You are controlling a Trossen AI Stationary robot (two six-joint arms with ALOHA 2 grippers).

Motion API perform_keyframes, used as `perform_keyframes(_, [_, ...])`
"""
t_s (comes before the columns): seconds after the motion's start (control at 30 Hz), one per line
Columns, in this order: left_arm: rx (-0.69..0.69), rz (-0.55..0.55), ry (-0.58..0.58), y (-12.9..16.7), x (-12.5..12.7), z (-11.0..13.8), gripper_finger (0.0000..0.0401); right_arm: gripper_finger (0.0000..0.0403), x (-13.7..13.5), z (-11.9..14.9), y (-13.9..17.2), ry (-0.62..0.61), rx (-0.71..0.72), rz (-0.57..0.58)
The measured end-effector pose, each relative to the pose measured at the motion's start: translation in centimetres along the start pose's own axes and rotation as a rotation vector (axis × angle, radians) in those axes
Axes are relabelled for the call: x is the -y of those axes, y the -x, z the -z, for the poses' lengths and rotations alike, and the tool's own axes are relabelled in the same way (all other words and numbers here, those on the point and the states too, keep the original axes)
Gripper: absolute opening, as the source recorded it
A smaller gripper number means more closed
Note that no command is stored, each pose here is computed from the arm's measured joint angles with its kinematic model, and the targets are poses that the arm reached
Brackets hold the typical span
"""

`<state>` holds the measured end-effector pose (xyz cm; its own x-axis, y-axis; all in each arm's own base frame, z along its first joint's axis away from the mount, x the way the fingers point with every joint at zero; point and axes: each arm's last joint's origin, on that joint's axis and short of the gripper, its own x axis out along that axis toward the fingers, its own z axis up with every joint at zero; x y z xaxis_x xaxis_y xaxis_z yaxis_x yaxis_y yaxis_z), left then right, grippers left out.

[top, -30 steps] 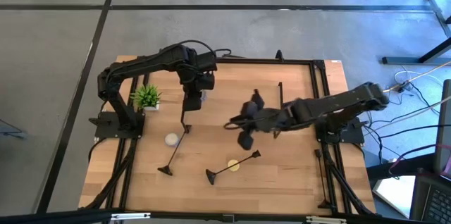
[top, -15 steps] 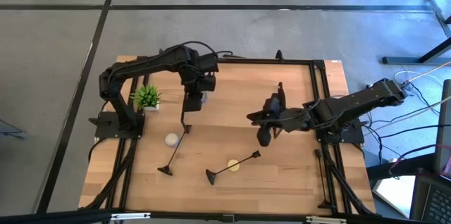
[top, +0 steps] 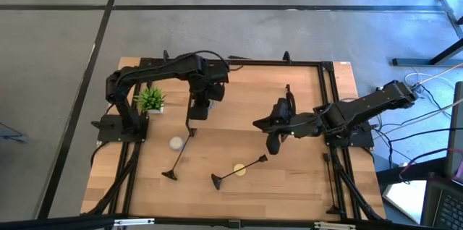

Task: Pick & Place candle stick holders
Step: Put the right blue scented candle on the shelf

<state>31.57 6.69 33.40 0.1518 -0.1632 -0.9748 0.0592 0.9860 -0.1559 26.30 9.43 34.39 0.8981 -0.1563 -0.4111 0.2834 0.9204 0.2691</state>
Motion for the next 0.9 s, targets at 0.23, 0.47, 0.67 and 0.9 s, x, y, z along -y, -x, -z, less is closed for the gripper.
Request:
perform_keyframes(0.23, [0.043,-0.022,0.037,0.4,-1.9,0.2,0.0002,0.0009,-0.7,0.1,0.5,0.022,0.033,0.000])
perform_keyframes(0.47, [0.067,-0.022,0.129,1.2,-5.2,1.5,0.0002,0.0009,-0.8,0.2,0.6,0.006,0.030,-0.007])
perform_keyframes(0.67, [0.073,0.010,0.144,1.3,-6.6,2.1,0.0002,0.0009,-0.8,0.2,0.6,-0.001,0.030,-0.007])
perform_keyframes(0.9, [0.033,0.040,0.111,-0.1,-7.1,1.5,0.0002,0.0009,-0.8,0.2,0.6,-0.002,0.031,-0.007])
